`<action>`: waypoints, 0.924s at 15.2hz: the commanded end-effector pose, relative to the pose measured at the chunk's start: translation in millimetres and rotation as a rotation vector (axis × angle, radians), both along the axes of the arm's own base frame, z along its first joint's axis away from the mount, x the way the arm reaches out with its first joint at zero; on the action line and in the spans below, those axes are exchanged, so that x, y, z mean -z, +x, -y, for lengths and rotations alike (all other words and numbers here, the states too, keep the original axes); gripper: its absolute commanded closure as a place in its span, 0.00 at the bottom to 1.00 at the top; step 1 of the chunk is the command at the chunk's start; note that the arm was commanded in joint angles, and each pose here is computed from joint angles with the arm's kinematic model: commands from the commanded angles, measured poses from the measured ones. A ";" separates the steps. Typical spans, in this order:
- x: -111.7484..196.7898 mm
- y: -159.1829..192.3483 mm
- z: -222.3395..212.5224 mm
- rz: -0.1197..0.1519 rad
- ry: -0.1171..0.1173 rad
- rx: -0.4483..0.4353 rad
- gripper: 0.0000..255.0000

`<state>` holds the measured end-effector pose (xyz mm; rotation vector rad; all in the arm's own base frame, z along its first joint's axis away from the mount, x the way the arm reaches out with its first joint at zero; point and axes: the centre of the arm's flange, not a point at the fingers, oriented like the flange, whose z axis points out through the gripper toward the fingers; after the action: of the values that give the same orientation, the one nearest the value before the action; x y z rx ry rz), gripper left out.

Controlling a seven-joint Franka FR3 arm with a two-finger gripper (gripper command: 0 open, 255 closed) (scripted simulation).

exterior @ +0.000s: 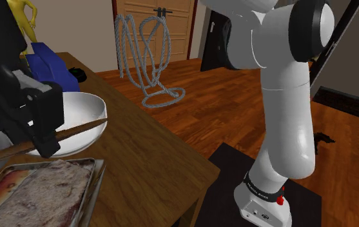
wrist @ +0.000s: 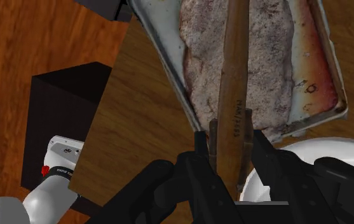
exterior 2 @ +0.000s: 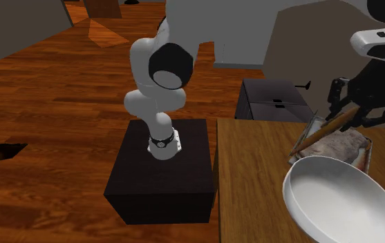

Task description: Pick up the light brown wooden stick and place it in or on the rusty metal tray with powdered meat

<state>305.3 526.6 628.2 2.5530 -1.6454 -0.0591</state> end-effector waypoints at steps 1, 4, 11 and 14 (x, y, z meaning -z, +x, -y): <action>0.2 -7.5 -25.6 0.002 -0.004 0.002 1.00; -0.9 -15.6 -60.0 0.002 -0.004 0.002 1.00; 36.1 -15.6 -60.0 0.002 -0.004 0.002 1.00; 51.9 -15.6 -60.0 0.002 -0.004 0.002 1.00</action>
<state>290.1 586.4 581.7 2.5493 -1.6460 -0.0532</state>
